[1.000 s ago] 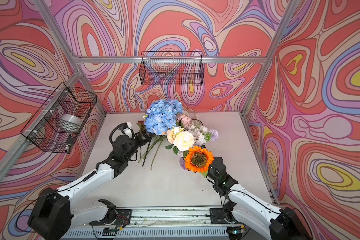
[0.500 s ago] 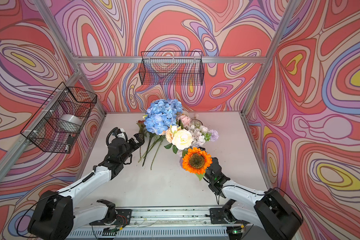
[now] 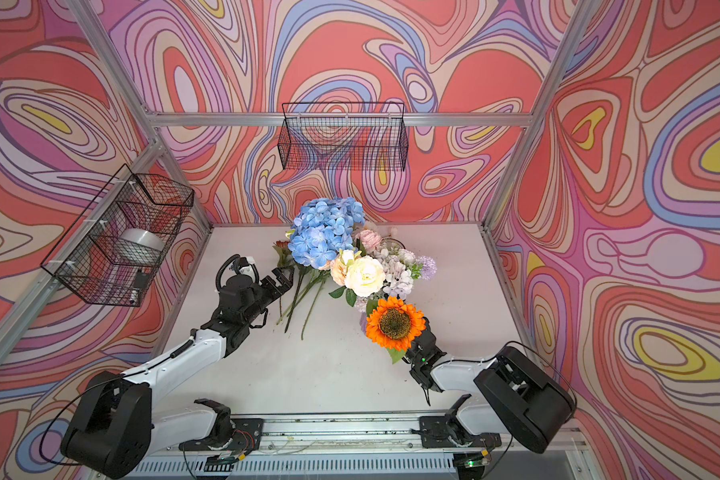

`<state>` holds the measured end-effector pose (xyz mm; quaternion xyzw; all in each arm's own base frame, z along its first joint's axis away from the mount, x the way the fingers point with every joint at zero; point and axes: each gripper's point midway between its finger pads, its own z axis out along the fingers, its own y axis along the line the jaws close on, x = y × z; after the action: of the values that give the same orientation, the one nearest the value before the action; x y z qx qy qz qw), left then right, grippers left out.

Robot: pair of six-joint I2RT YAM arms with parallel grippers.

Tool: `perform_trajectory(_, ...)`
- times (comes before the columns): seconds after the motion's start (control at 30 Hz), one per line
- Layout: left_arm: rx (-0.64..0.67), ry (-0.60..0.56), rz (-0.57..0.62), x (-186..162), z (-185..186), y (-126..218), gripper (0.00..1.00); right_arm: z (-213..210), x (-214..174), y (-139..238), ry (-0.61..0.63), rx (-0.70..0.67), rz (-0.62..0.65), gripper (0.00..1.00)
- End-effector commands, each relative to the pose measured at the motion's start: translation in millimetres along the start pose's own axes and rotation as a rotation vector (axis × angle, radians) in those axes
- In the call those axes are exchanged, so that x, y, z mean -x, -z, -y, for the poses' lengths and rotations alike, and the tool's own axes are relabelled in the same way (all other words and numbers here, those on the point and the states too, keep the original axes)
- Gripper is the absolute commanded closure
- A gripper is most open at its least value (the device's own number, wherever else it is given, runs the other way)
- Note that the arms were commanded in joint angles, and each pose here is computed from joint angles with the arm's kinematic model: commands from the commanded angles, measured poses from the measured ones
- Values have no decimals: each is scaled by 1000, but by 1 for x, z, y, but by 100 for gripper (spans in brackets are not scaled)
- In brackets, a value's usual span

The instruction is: Arrange the flowers into the vase

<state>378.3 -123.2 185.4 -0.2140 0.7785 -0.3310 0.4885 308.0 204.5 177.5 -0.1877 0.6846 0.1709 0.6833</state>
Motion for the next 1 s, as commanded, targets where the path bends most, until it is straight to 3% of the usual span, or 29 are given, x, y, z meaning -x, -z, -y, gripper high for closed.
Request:
perform_trajectory(0.0,-22,2,23,7,6,0,1,13,17,7,-9,-71,72,44)
perform_trajectory(0.13,-27,1,20,6,8,-3,1,26,19,15,-17,-139,78,55)
perform_trajectory(0.33,-35,9,9,3,7,-8,1,63,18,38,-6,-350,66,62)
perform_trajectory(0.47,-39,11,1,0,6,-10,1,89,24,60,-31,-496,115,62)
perform_trajectory(0.8,-43,17,-8,-4,3,-11,1,166,21,84,-144,-790,101,64)
perform_trajectory(0.97,-43,15,-10,-5,2,-10,0,194,34,64,-50,-833,92,64)
